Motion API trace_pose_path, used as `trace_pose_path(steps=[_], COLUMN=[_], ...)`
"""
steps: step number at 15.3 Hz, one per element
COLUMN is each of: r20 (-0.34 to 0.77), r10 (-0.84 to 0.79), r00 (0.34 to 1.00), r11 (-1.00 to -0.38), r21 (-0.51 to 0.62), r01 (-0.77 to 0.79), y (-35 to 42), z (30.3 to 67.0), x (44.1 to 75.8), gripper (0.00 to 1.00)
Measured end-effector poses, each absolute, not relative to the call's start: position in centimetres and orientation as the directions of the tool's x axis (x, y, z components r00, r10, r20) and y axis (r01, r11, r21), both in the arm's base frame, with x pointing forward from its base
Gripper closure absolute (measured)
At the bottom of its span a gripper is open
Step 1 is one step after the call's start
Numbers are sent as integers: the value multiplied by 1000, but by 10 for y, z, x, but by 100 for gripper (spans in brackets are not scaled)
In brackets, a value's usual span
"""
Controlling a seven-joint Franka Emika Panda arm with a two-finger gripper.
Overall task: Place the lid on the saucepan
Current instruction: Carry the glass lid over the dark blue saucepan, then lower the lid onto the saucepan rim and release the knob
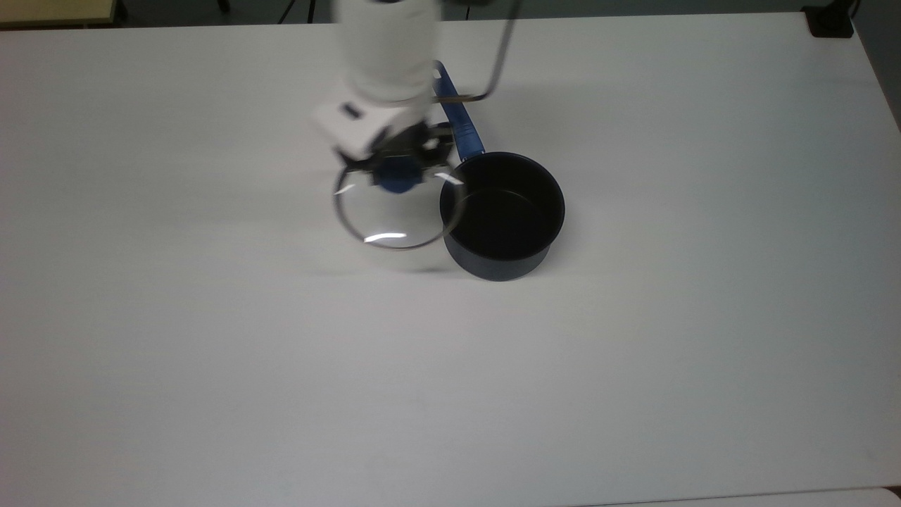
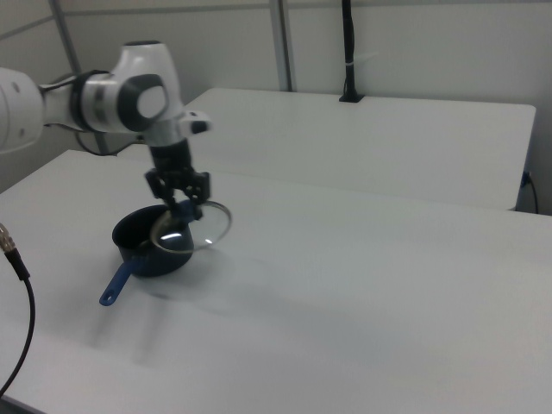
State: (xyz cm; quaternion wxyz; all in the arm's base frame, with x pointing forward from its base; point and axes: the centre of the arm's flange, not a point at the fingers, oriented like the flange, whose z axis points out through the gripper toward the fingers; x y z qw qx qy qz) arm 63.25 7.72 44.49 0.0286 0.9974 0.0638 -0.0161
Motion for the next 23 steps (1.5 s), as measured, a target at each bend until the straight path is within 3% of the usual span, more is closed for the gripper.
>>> trace_pose_path(steps=[7, 17, 21, 23], r20=[-21, 16, 27, 47], r10=[120, 103, 95, 81], r00=[993, 995, 995, 996], r11=[-991, -994, -994, -996], r21=[59, 50, 50, 50], r01=[121, 102, 94, 79], y=[179, 201, 198, 190], z=[445, 424, 428, 439], x=[612, 620, 624, 628], gripper=[40, 39, 2, 0])
